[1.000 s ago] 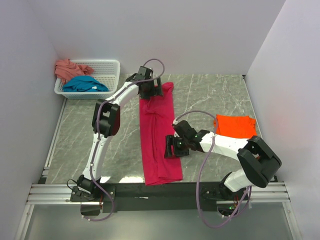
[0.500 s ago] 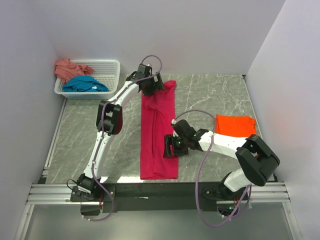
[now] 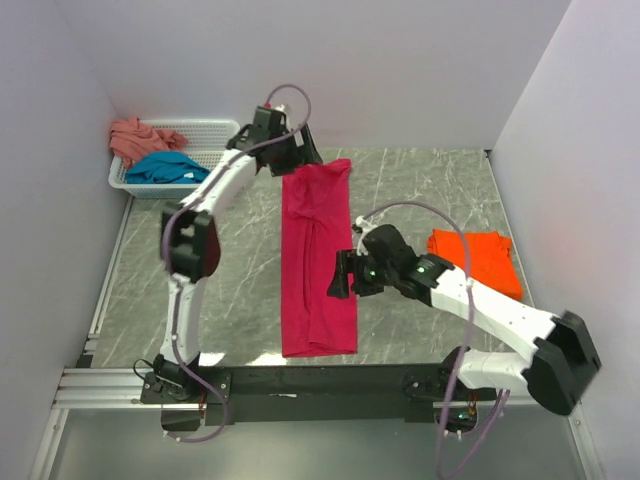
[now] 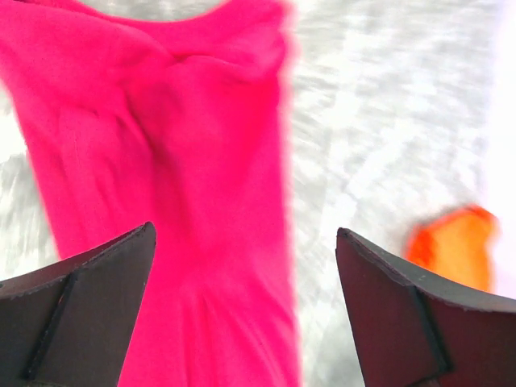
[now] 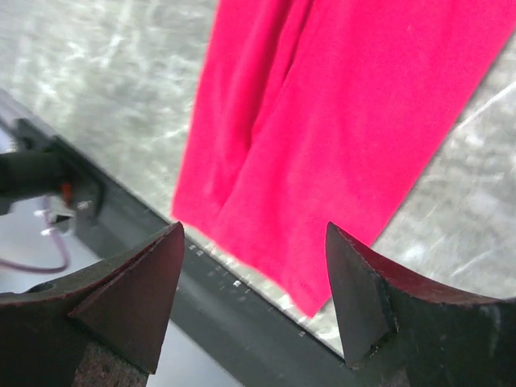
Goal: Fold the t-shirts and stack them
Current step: Fold the tshirt
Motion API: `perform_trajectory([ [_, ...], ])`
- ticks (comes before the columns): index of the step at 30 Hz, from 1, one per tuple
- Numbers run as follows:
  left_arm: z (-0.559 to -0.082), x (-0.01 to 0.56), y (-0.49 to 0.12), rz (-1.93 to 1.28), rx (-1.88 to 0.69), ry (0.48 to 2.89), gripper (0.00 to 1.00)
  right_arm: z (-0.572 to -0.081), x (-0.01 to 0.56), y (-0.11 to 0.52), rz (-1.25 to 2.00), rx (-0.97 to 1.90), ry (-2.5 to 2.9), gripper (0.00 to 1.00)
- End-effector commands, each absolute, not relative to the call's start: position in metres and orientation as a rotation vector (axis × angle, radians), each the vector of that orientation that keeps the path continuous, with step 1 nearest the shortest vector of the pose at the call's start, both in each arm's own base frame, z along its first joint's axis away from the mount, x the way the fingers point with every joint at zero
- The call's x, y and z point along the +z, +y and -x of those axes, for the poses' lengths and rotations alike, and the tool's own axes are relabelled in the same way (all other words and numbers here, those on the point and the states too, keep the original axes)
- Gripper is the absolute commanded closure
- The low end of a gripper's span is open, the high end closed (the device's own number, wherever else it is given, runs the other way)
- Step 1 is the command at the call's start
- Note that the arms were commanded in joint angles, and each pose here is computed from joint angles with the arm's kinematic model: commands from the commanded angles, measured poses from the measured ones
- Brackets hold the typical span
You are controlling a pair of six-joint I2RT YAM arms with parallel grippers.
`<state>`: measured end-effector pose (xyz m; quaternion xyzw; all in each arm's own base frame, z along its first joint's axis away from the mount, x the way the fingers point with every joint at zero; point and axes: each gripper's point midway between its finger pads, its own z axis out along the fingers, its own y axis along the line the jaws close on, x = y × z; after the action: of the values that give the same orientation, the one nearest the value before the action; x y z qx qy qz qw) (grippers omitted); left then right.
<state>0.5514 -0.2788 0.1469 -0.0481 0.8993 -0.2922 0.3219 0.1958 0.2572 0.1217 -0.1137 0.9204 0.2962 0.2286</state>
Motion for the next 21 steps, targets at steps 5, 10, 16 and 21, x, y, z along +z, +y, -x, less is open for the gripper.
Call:
perform_trajectory([
  [5,-0.424,0.241,-0.25,0.118,-0.819,2.25,0.01,-0.16,0.123,0.237,0.248,0.906,2.512,0.23],
  [10,-0.322,0.173,-0.222,0.317,-0.722,2.448,0.01,-0.13,0.102,0.235,0.289,0.982,2.565,0.2],
  [16,-0.189,0.086,-0.21,0.31,-0.649,2.712,0.01,-0.104,0.066,0.232,0.277,0.99,2.688,0.2],
  [21,-0.128,0.063,-0.217,0.247,-0.757,2.833,0.01,-0.094,0.054,0.243,0.227,1.086,2.715,0.22],
])
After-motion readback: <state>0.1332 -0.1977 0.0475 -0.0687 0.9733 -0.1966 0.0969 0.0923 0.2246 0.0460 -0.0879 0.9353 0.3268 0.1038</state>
